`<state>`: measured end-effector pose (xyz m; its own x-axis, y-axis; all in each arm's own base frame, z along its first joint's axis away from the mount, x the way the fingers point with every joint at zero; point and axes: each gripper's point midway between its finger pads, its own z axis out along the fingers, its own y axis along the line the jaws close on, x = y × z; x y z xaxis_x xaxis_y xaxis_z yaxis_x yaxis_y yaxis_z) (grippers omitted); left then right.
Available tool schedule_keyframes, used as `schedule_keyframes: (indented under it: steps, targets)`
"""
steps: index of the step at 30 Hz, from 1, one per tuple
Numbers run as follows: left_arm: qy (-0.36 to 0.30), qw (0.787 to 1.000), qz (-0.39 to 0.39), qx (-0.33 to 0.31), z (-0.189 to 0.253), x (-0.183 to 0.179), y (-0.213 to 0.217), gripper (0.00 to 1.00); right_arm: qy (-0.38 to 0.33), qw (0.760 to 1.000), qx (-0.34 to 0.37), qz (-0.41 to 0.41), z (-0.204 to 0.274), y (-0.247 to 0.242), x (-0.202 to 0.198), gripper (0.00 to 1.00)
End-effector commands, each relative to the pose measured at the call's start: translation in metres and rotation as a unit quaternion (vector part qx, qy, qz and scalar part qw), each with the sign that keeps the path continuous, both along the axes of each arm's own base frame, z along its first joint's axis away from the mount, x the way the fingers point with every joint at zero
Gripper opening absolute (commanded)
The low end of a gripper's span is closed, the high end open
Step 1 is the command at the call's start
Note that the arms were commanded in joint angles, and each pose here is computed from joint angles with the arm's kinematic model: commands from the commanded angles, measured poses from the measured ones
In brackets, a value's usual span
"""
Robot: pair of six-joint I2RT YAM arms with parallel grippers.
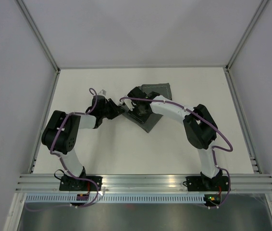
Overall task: Fold the napkin, place the utensils inside, and roll it up
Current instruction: Roll the napkin with the utensil
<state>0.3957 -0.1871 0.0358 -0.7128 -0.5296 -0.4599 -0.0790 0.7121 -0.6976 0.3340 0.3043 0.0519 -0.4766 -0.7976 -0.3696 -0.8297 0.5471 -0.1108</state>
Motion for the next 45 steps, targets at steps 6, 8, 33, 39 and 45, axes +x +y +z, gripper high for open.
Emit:
schedule_keyframes:
  steps: [6, 8, 33, 39, 45]
  targets:
    - [-0.011, 1.000, 0.006, -0.011, 0.008, 0.015, -0.008, 0.19, -0.001, 1.000, -0.012, -0.001, -0.004, -0.001, 0.006, 0.43]
    - [-0.011, 1.000, 0.006, -0.011, 0.009, 0.015, -0.009, 0.14, 0.000, 1.000, -0.014, 0.000, -0.006, -0.001, 0.006, 0.41]
    - [0.000, 1.000, 0.019, -0.023, 0.002, 0.023, -0.011, 0.05, -0.075, 0.997, -0.009, -0.013, 0.063, -0.010, 0.029, 0.11]
    - [0.009, 0.999, 0.032, -0.027, -0.002, 0.026, -0.010, 0.05, -0.074, 0.997, -0.016, -0.007, 0.062, -0.021, 0.019, 0.11]
    - [0.004, 0.999, 0.040, -0.032, 0.002, 0.030, -0.010, 0.05, -0.041, 0.999, -0.020, 0.006, 0.041, -0.026, 0.001, 0.10]
